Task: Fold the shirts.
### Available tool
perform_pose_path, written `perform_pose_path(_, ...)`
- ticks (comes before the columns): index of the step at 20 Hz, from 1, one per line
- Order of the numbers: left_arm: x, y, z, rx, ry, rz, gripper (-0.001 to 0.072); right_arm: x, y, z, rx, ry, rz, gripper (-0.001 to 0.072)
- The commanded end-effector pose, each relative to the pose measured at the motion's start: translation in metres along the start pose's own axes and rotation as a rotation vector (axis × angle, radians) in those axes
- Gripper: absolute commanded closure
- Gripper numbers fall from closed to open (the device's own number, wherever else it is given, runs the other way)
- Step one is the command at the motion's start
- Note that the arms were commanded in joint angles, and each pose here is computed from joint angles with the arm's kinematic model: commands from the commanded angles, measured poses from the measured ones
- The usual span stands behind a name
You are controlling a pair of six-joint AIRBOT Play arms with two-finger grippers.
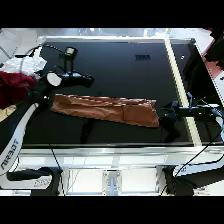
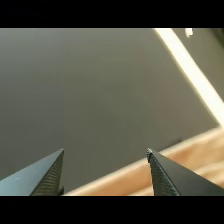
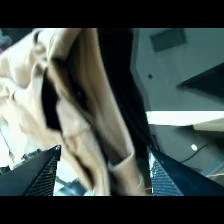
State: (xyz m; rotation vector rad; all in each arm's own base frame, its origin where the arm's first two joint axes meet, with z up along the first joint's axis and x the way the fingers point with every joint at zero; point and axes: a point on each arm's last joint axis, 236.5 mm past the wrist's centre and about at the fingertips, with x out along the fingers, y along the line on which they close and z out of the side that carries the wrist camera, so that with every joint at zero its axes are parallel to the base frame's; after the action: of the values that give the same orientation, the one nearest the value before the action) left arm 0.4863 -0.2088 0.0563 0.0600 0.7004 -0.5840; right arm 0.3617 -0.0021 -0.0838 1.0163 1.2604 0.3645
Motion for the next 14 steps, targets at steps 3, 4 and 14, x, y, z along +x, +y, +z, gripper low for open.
perform_pose_path(3, 0.040, -0.034, -0.074, 0.020, 0.258, -0.089, 0.0128, 0.049, 0.006, 0.004, -0.021, 0.007, -0.007, 0.0080)
perform_pose_path(4, 0.043, -0.037, -0.083, 0.018, 0.287, -0.101, 0.0128, 0.062, 0.010, -0.003, -0.024, 0.037, 0.002, 0.0081)
perform_pose_path(14, 0.050, -0.045, -0.116, 0.005, 0.402, -0.147, 0.0316, 0.099, 0.079, -0.047, -0.075, 0.194, 0.166, 0.0348)
